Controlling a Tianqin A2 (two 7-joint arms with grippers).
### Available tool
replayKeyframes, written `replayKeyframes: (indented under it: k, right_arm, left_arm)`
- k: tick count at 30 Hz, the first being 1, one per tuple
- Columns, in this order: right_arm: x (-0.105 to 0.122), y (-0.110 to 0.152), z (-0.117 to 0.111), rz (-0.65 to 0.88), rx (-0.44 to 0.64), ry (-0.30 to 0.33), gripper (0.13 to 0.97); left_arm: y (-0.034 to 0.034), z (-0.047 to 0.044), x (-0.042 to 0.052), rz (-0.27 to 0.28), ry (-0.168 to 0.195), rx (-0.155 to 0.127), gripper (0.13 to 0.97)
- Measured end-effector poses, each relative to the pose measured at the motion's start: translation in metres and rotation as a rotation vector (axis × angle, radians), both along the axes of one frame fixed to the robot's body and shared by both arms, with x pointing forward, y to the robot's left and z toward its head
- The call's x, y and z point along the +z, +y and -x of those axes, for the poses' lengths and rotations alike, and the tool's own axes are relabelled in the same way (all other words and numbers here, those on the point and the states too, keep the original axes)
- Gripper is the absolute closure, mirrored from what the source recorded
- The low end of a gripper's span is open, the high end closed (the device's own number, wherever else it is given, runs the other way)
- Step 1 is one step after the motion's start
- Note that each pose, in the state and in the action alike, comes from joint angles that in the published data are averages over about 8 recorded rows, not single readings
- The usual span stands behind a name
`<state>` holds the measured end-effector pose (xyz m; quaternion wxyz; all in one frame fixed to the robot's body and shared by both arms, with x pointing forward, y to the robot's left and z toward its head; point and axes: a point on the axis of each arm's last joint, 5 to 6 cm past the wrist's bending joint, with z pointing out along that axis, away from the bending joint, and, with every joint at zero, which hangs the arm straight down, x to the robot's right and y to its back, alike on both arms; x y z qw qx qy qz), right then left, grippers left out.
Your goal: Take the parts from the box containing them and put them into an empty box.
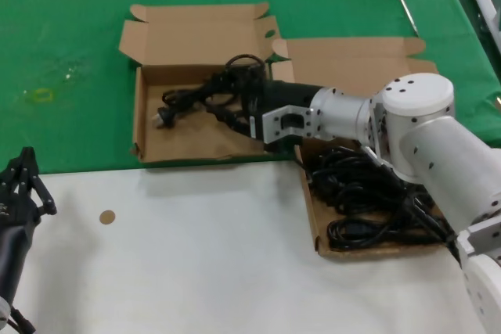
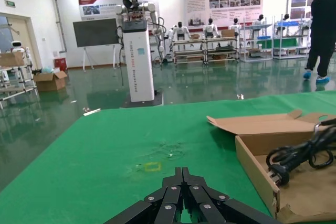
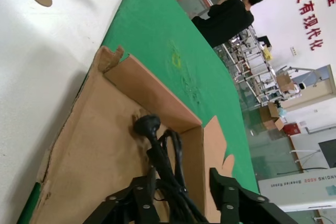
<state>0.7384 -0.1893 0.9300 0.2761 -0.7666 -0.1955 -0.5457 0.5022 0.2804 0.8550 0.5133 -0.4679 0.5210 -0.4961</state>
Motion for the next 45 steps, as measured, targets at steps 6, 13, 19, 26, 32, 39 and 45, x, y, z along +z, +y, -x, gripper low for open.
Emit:
replayKeyframes:
  k: [6, 13, 19, 26, 32, 39, 45]
  right_arm:
    - [0.003, -0.009, 0.003, -0.011, -0.002, -0.006, 0.718]
    - [0.013, -0.024, 0.018, -0.041, -0.001, -0.019, 0.551]
    - [0.027, -0.039, 0.039, -0.072, 0.001, -0.051, 0.425]
    - [0.037, -0.051, 0.058, -0.095, 0.0, -0.076, 0.324]
    - [0.037, -0.052, 0.059, -0.101, -0.003, -0.075, 0.242]
    - [0.028, -0.052, 0.066, -0.161, -0.038, -0.052, 0.17]
    - [0.017, -0.052, 0.075, -0.246, -0.088, -0.019, 0.133]
  left_arm:
    - [0.0, 0.0, 0.0, 0.0, 0.0, 0.0, 0.945]
    - [0.0, 0.0, 0.0, 0.0, 0.0, 0.0, 0.945]
    - [0.0, 0.0, 0.0, 0.0, 0.0, 0.0, 0.945]
    - [0.0, 0.0, 0.0, 0.0, 0.0, 0.0, 0.945]
    - [0.0, 0.0, 0.0, 0.0, 0.0, 0.0, 0.94]
    - [0.0, 0.0, 0.0, 0.0, 0.0, 0.0, 0.924]
    - [0.0, 0.0, 0.0, 0.0, 0.0, 0.0, 0.856]
